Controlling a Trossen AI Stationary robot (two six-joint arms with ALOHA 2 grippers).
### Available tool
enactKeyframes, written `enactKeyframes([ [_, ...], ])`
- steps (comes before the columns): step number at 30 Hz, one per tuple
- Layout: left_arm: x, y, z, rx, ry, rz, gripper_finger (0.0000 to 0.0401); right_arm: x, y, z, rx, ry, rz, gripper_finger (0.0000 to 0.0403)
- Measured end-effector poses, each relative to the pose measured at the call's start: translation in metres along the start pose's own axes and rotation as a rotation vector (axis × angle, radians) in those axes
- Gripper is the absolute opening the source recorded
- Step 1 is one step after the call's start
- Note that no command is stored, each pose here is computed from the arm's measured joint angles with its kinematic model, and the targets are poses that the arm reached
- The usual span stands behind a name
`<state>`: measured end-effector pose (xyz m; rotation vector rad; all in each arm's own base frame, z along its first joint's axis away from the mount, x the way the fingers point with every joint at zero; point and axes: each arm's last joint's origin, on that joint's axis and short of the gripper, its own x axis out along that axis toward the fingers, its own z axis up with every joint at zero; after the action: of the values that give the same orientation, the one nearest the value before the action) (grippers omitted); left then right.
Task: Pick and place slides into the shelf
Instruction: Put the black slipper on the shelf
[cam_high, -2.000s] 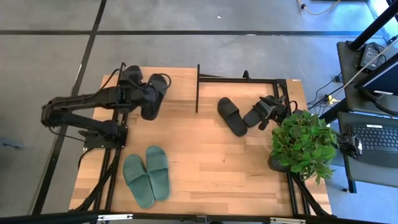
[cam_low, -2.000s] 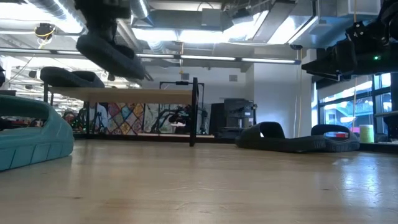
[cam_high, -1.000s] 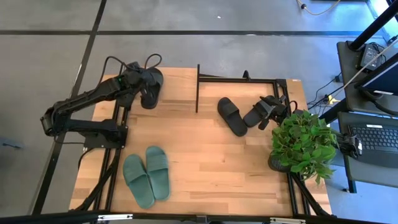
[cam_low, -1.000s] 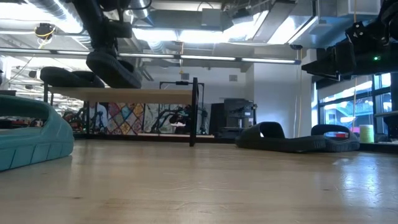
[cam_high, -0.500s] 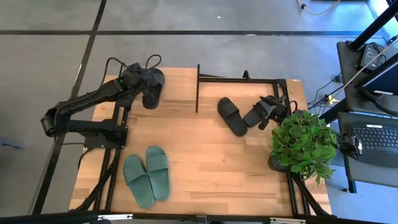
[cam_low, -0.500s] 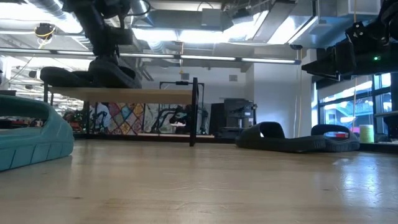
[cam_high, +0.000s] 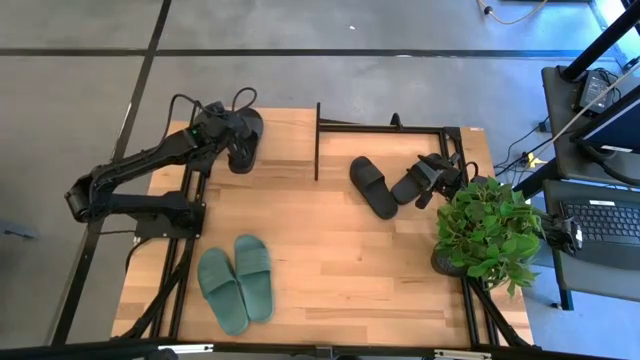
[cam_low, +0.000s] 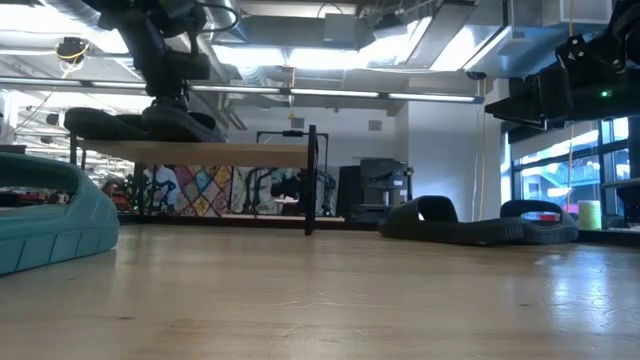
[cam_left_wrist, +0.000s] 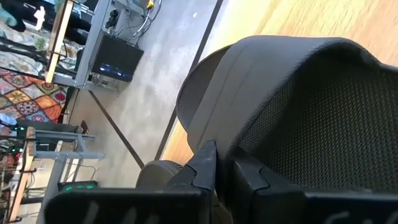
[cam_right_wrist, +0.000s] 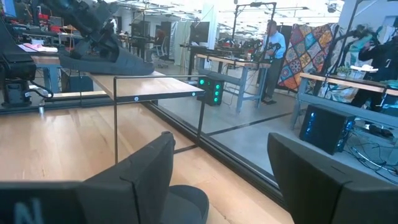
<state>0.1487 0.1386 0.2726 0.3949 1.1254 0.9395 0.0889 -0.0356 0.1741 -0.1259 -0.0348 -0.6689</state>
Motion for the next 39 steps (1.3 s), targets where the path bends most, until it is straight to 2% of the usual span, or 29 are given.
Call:
enactKeyframes([
  [5, 0.0, 0.0, 0.0, -0.006, -0.006, 0.004, 0.0052, 0.0, 0.0, 0.0, 0.0, 0.0, 0.0, 0.0257],
  [14, 0.0, 0.0, 0.0, -0.009, -0.003, 0.002, 0.0085, 0.0, 0.0, 0.0, 0.0, 0.0, 0.0, 0.0257],
  [25, 0.0, 0.0, 0.0, -0.061, -0.008, 0.003, 0.0179, 0.0, 0.0, 0.0, 0.001, 0.0, 0.0, 0.0257],
  [32, -0.01, 0.002, -0.001, -0.098, -0.053, 0.01, 0.0187, 0.0, 0.0, 0.0, 0.002, 0.0, 0.0, 0.0257],
  [39, -0.031, 0.009, 0.003, -0.23, -0.149, -0.019, 0.0189, 0.0, 0.0, 0.0, 0.004, 0.0, 0.001, 0.0257],
])
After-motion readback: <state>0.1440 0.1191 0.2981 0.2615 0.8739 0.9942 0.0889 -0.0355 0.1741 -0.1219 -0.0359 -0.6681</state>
